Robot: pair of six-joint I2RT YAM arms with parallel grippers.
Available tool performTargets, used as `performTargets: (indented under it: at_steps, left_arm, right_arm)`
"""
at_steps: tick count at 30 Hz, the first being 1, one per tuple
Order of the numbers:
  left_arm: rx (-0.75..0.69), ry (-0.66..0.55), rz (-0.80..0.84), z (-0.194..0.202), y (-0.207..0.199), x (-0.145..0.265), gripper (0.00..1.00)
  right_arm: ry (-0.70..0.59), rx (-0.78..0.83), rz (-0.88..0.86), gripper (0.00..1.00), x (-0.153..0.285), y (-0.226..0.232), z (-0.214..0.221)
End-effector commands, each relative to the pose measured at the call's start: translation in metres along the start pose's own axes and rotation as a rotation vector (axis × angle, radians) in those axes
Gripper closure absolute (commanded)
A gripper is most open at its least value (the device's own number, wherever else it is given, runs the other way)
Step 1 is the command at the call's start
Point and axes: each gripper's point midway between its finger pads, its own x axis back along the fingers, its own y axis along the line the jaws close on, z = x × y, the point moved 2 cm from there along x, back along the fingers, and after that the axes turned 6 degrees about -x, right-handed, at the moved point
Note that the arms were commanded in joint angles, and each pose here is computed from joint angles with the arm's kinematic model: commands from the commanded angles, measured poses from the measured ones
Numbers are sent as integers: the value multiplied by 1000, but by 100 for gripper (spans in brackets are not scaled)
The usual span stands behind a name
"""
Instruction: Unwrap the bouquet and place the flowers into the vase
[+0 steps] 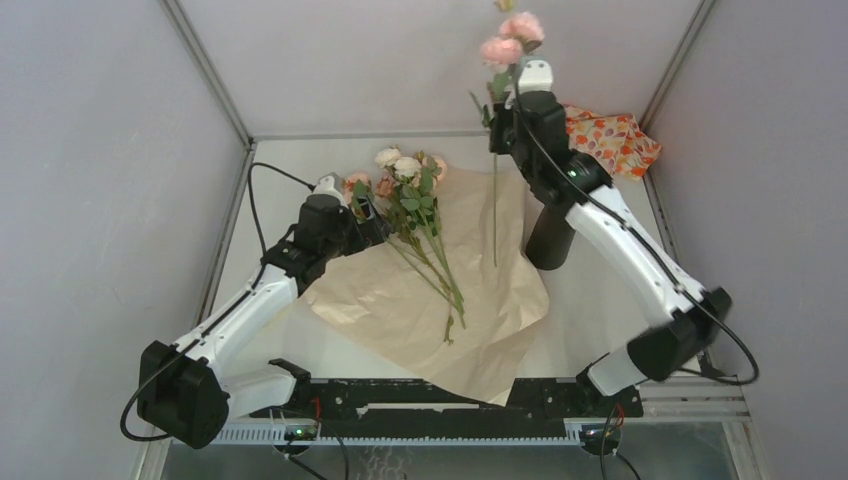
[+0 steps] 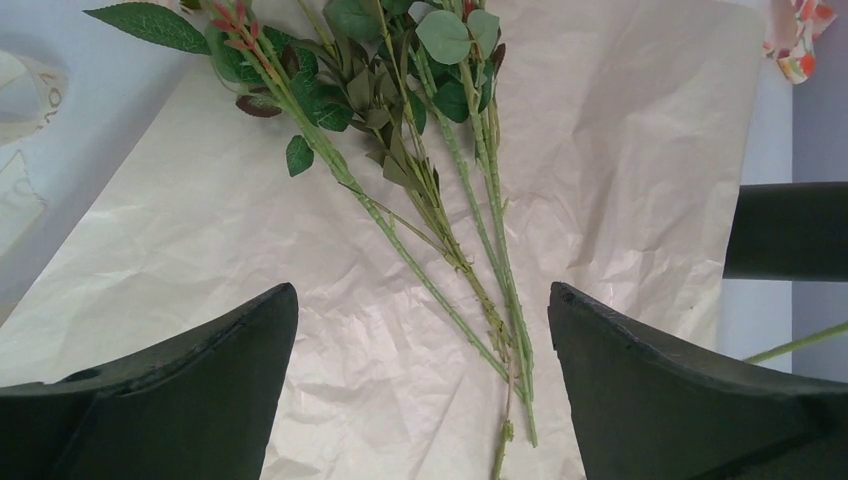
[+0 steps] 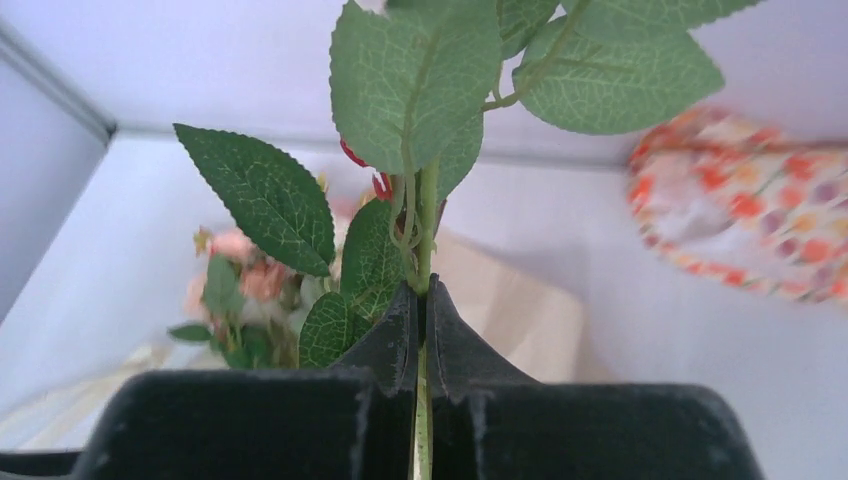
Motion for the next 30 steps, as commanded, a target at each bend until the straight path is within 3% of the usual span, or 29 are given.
performTargets:
  at_steps: [1, 6, 13, 21, 30]
  left_arm:
    - [16, -31, 48, -7, -7, 3, 0]
    - [27, -13, 70, -4, -11, 0, 0]
    - [40, -4, 85, -2, -14, -1, 0]
    - [54, -1, 83, 2, -12, -1, 0]
    - [67, 15, 95, 5, -14, -4, 0]
  right_arm:
    - [-419, 18, 113, 100, 62, -24, -89]
    - [-659, 13, 240, 100, 125, -60, -132]
    - [-791, -19, 319, 100, 167, -94, -157]
    - [-792, -8, 366, 100, 168, -114, -159]
    - [-662, -42, 382, 100, 134, -128, -113]
